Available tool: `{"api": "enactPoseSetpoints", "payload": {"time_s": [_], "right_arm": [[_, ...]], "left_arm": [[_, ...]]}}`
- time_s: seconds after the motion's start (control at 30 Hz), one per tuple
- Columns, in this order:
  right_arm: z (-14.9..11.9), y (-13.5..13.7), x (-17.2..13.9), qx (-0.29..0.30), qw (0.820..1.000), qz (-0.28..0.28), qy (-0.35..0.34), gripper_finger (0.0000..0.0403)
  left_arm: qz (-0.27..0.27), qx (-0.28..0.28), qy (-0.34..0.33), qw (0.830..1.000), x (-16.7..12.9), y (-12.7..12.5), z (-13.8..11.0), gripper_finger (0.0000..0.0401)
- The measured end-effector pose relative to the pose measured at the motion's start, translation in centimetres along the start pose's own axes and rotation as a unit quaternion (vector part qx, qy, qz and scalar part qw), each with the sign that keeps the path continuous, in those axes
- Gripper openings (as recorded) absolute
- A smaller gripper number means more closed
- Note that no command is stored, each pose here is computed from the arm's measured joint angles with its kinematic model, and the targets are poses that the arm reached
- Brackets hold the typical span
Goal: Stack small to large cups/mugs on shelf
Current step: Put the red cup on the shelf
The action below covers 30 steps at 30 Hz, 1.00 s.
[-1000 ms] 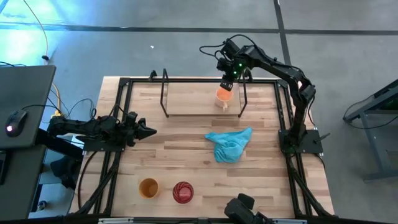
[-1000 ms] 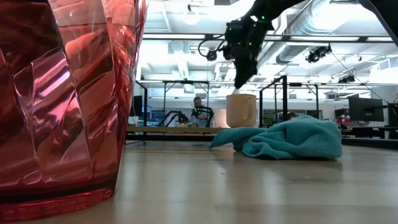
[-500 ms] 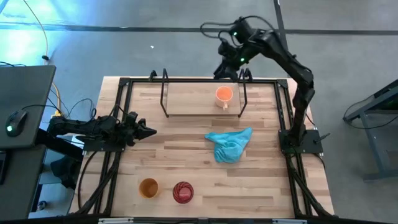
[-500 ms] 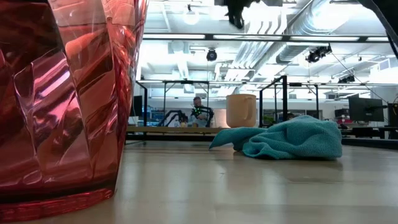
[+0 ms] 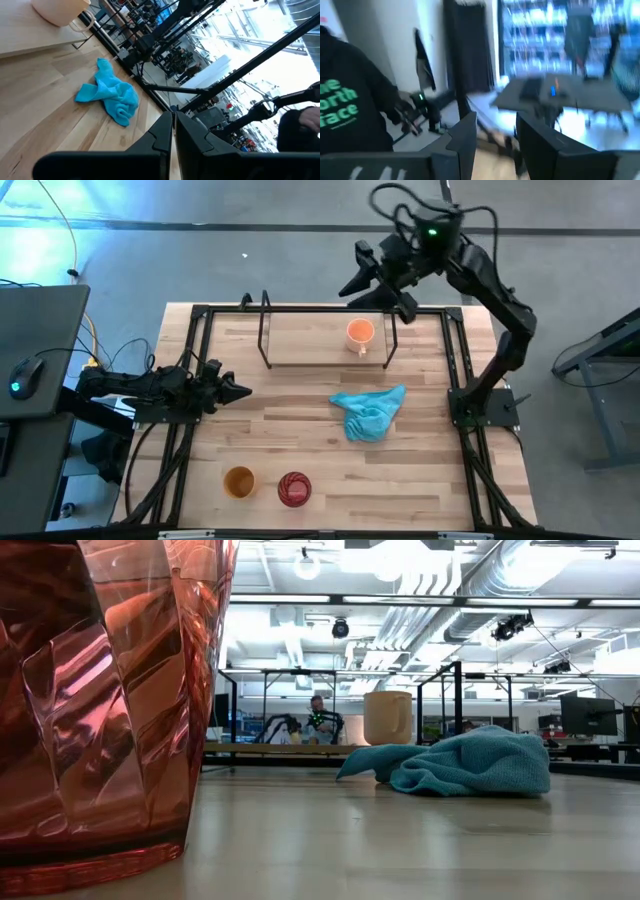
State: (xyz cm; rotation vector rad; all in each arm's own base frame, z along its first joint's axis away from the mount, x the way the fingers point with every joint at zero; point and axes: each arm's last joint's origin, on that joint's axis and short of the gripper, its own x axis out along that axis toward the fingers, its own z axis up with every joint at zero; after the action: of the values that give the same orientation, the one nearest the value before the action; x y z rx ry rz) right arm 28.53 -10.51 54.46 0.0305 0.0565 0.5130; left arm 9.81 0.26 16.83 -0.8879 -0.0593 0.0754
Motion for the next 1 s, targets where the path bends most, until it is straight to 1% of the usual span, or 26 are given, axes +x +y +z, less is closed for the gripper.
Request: {"api": "enactPoseSetpoints", "payload": {"time_s": [0.07, 0.2, 0.3, 0.4, 0.5, 0.57, 0.63, 0.7, 0.8, 0.9, 1.0], "right_arm": [[1.1, 1.0, 0.5, -0.033, 0.999, 0.016, -0.033, 0.0130], [2.6, 2.4, 1.5, -0.075, 0.993, 0.037, -0.086, 0.0130], [3.1, 3.3, 2.2, -0.108, 0.987, 0.049, -0.110, 0.0130], [3.4, 4.0, 2.7, -0.124, 0.983, 0.052, -0.123, 0.0130], [3.9, 4.4, 2.7, -0.157, 0.973, 0.082, -0.145, 0.0130], [4.4, 4.8, 2.6, -0.174, 0.967, 0.098, -0.161, 0.0130], [4.7, 5.3, 2.6, -0.168, 0.964, 0.118, -0.172, 0.0130], [4.9, 5.8, 2.9, -0.145, 0.964, 0.133, -0.177, 0.0130], [5.0, 6.1, 3.1, -0.108, 0.968, 0.134, -0.181, 0.0130], [4.9, 6.1, 3.1, -0.082, 0.972, 0.134, -0.173, 0.0130], [4.9, 6.3, 2.5, -0.098, 0.974, 0.126, -0.164, 0.0130]], "left_arm": [[0.000, 0.000, 0.000, 1.000, 0.0, 0.0, 0.0, 0.0012], [0.000, 0.000, 0.000, 1.000, 0.0, 0.0, 0.0, 0.0012], [0.000, 0.000, 0.000, 1.000, 0.0, 0.0, 0.0, 0.0012], [0.000, -0.002, 0.000, 1.000, 0.0, 0.0, 0.0, 0.0012], [0.000, 0.012, 0.000, 1.000, 0.0, 0.0, 0.0, 0.0012], [0.000, 0.007, 0.000, 1.000, 0.0, 0.0, 0.0, 0.0012], [-0.001, -0.004, -0.005, 1.000, 0.0, 0.0, 0.1, 0.0012], [-0.010, -0.007, -0.022, 1.000, 0.0, -0.3, 0.3, 0.0012], [-0.035, -0.040, -0.066, 0.996, -0.1, -0.9, 1.0, 0.0012], [-0.051, -0.043, -0.113, 0.991, -0.3, -1.4, 1.6, 0.0012], [-0.062, -0.046, -0.132, 0.988, -0.4, -1.7, 1.9, 0.0012]]}}
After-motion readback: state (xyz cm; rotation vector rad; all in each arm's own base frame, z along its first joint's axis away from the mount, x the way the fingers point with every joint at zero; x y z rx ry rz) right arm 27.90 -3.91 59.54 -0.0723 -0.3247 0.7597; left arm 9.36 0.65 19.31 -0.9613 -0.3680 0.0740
